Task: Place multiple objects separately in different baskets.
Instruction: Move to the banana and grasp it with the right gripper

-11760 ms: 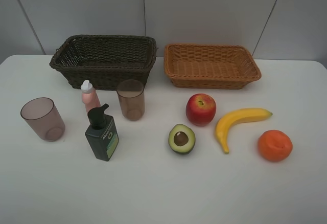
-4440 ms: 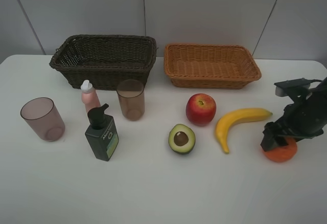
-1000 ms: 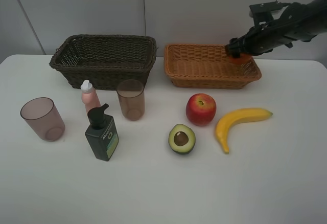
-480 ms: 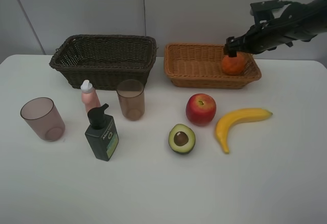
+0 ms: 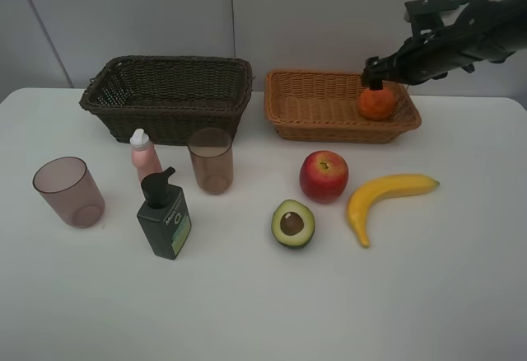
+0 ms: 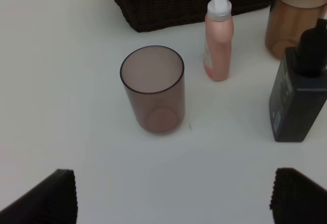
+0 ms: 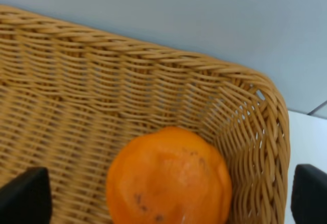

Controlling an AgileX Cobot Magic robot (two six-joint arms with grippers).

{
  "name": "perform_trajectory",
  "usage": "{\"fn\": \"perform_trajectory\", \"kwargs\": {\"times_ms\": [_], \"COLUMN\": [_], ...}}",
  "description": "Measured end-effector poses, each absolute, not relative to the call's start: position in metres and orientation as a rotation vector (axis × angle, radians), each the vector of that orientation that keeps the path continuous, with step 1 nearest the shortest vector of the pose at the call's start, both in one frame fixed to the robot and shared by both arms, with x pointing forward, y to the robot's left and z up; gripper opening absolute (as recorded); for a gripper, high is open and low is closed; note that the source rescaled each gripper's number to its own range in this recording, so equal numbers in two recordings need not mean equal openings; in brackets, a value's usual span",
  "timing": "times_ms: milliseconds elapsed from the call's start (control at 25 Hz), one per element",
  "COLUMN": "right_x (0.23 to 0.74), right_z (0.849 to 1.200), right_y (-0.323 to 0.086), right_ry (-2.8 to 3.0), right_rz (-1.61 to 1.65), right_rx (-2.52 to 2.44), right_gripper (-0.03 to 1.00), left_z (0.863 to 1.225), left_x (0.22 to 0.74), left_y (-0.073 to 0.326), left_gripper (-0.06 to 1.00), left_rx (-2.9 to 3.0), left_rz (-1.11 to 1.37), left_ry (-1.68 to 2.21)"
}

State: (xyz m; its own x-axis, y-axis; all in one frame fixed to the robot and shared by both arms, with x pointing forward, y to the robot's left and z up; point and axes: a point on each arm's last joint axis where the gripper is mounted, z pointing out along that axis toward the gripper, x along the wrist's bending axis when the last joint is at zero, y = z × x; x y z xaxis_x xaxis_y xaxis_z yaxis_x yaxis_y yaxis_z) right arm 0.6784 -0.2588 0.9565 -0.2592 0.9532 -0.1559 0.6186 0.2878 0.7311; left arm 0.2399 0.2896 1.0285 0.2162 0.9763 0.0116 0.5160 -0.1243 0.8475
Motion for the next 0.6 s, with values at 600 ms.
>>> {"fn": "perform_trajectory", "kwargs": {"times_ms": [600], "right_x": [0.626], "right_z": [1.027], "right_y": [-0.27], "right_ry": [2.262], "right_rz": [0.398], "right_rx": [1.2], "right_gripper": [1.0], "left_z": [1.028], "left_x": [0.24], "left_y": [0.29], "left_gripper": [1.0], "left_rx": [1.751], "left_rz": [0.786], "left_ry": [1.396]}}
